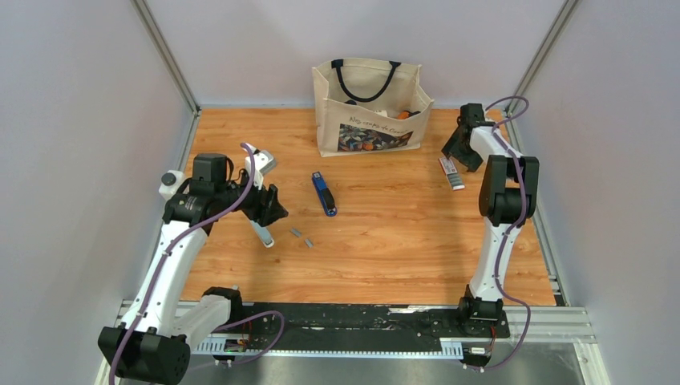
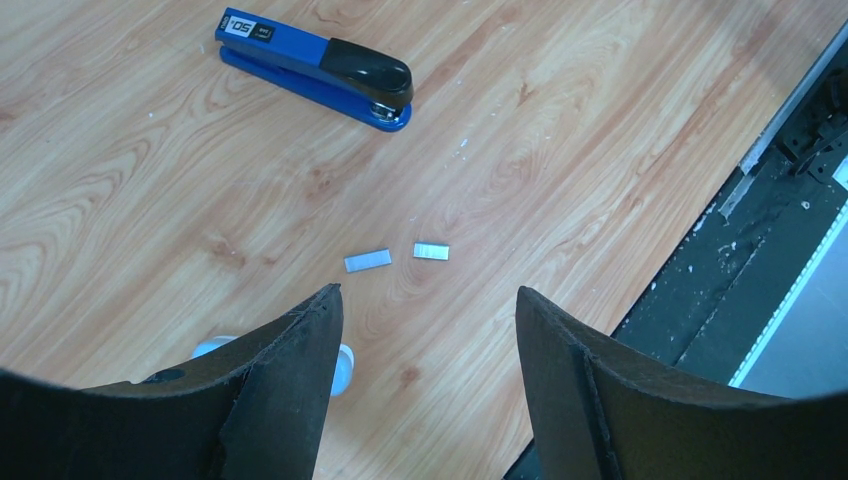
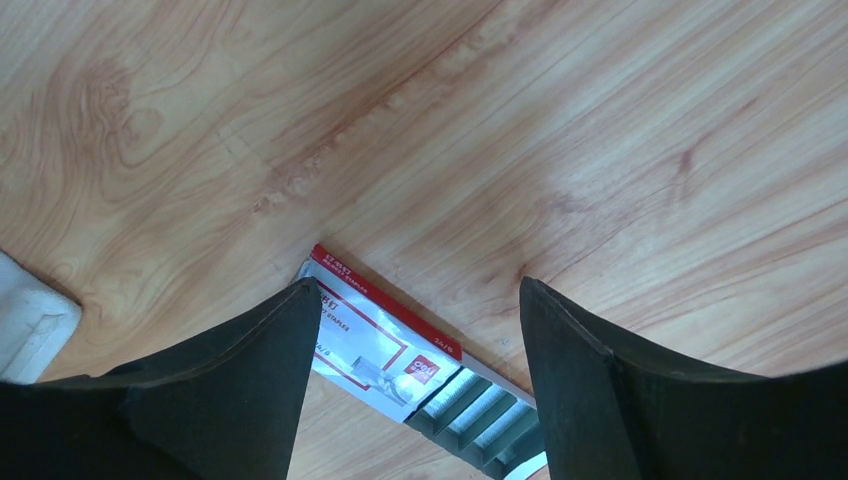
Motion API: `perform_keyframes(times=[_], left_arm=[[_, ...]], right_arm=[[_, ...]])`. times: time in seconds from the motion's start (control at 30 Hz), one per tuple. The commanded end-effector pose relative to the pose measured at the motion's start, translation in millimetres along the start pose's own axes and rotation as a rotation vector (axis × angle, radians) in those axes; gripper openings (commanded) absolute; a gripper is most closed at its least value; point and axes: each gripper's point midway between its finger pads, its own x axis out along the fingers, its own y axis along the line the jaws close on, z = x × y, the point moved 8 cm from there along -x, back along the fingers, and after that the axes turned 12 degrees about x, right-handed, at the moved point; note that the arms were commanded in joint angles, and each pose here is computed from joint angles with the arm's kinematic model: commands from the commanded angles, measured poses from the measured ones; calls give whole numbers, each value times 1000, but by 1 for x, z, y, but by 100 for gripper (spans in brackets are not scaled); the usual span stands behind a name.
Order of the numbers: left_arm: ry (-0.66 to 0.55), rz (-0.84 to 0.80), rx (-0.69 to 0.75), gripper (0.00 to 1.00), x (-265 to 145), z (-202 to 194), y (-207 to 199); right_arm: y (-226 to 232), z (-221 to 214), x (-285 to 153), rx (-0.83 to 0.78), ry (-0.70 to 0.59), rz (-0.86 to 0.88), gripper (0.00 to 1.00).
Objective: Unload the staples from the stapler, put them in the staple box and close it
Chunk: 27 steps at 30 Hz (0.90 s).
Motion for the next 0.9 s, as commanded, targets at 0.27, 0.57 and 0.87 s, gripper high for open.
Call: perform_keyframes(times=[0.27,0.57,0.87], left_arm=[[-7,-19,24,72,1,-4,-1],[-6,-49,6,72,6,-6,-1],[2,-64,2,73,9,-12,-1]], right_arm=[[9,11,-8,114,-34,69,75],[-2,15,-13,167,-80,71,75],[-5,22,-15,214,-80,128,74]])
